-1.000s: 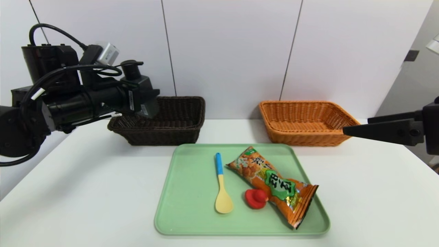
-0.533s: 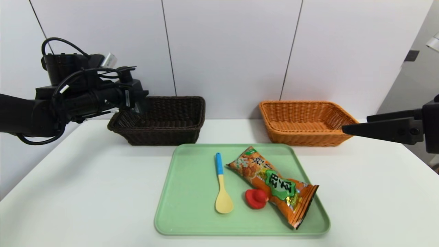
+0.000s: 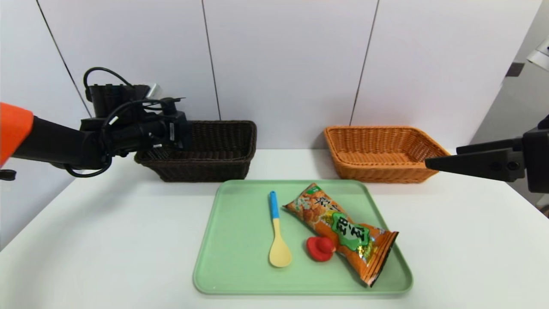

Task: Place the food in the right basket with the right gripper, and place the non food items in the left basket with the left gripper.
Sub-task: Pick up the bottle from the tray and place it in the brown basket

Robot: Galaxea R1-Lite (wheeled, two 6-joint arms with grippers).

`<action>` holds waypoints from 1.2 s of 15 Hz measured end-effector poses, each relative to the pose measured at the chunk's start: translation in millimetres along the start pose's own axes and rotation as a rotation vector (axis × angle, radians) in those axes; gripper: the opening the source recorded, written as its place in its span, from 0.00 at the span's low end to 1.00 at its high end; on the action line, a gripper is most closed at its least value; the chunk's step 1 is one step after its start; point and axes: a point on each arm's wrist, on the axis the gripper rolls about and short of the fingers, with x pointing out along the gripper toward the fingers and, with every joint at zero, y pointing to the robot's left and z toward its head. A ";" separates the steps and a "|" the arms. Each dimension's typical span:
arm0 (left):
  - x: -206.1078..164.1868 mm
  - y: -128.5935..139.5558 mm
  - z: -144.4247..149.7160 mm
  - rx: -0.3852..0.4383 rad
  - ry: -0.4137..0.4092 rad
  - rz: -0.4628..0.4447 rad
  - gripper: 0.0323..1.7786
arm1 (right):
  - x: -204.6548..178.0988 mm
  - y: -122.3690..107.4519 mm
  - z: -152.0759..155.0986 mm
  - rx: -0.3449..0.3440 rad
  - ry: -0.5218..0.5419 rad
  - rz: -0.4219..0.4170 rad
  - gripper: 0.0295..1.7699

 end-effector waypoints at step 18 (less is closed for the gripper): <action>31.0 6.0 -33.7 -0.022 0.053 -0.004 0.83 | 2.8 -0.9 -1.8 0.003 0.015 -0.002 0.97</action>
